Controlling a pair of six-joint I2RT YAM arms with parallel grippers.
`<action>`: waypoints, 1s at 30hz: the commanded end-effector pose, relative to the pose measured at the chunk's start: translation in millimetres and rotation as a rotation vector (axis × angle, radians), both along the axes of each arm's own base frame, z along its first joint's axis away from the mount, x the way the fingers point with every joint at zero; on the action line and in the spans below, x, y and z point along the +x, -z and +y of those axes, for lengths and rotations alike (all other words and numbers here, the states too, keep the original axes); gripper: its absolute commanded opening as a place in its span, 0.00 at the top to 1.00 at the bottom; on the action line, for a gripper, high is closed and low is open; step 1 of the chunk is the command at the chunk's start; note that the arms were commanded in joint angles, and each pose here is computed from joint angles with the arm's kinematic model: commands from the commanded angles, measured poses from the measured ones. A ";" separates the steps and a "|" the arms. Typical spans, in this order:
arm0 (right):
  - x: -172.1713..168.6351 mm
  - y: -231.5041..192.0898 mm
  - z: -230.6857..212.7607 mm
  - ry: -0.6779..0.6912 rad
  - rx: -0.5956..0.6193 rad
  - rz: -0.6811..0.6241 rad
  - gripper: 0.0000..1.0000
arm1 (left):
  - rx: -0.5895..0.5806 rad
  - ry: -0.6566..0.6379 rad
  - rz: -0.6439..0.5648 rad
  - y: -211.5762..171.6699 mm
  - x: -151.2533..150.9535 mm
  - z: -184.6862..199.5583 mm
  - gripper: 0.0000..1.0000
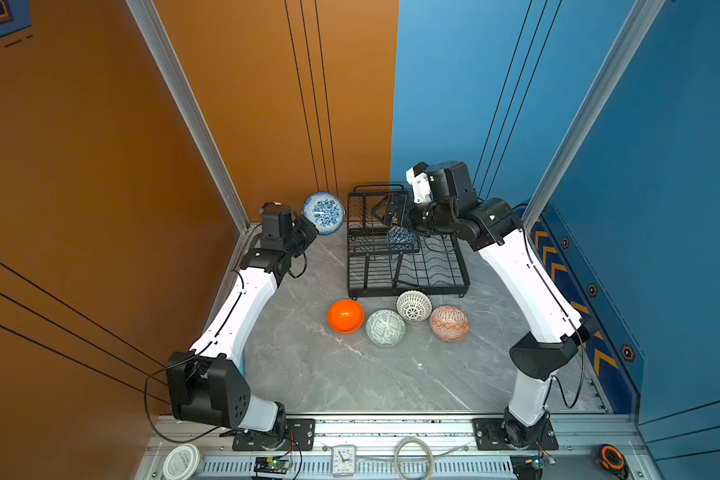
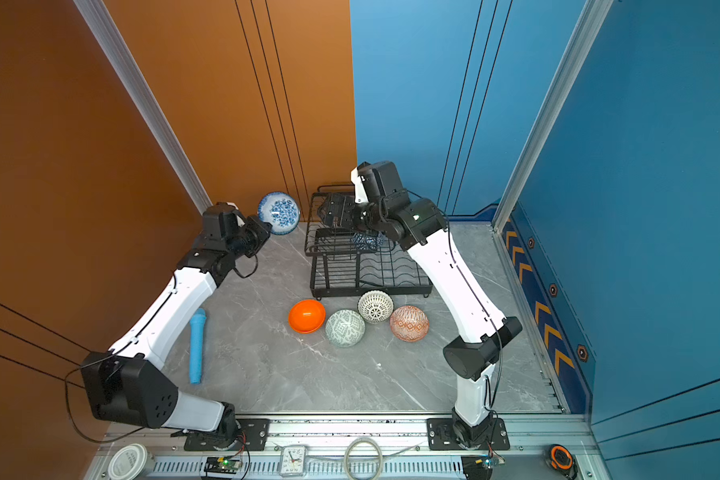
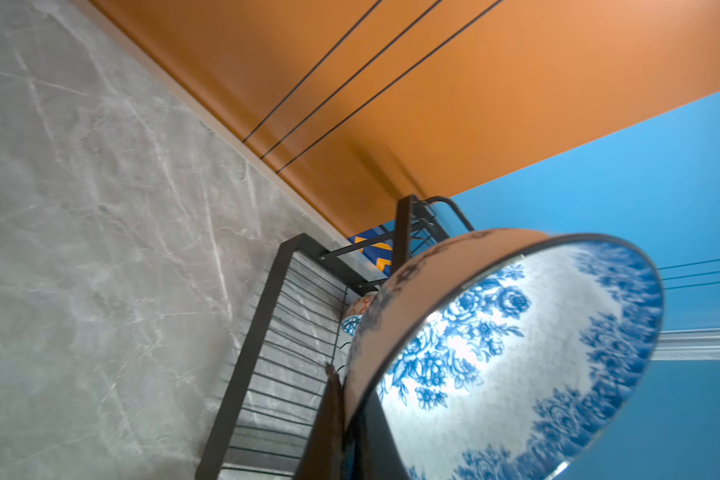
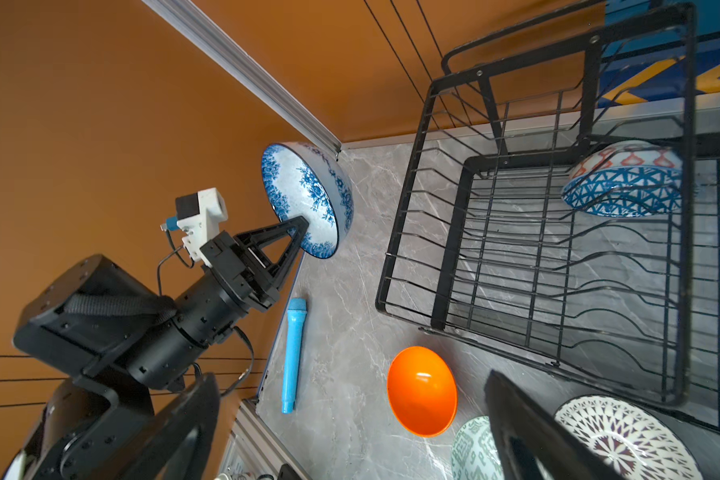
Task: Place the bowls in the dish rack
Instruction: 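Lift the blue floral bowl with the left gripper toward the right gripper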
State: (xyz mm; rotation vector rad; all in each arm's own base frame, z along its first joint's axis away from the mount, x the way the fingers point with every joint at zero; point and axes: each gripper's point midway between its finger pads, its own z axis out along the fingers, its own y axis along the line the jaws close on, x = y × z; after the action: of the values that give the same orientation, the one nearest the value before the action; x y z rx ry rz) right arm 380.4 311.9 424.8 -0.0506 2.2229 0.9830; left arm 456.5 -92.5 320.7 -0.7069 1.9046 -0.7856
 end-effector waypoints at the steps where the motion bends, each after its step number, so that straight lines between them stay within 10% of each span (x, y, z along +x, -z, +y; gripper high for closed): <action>1: 2.9 -29.0 -10.6 0.064 0.106 -0.010 0.00 | 0.002 -0.015 -0.192 -51.0 4.2 -12.5 1.00; 30: 28.8 -92.0 -29.2 0.221 0.619 0.109 0.11 | 0.376 -0.066 -0.545 -134.3 14.8 -126.0 1.00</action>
State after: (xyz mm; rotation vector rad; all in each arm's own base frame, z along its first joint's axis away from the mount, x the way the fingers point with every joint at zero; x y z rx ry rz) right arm 398.4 273.6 509.7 0.4476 1.9198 1.3824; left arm 476.8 -215.4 403.4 -0.2825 1.6242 -0.4746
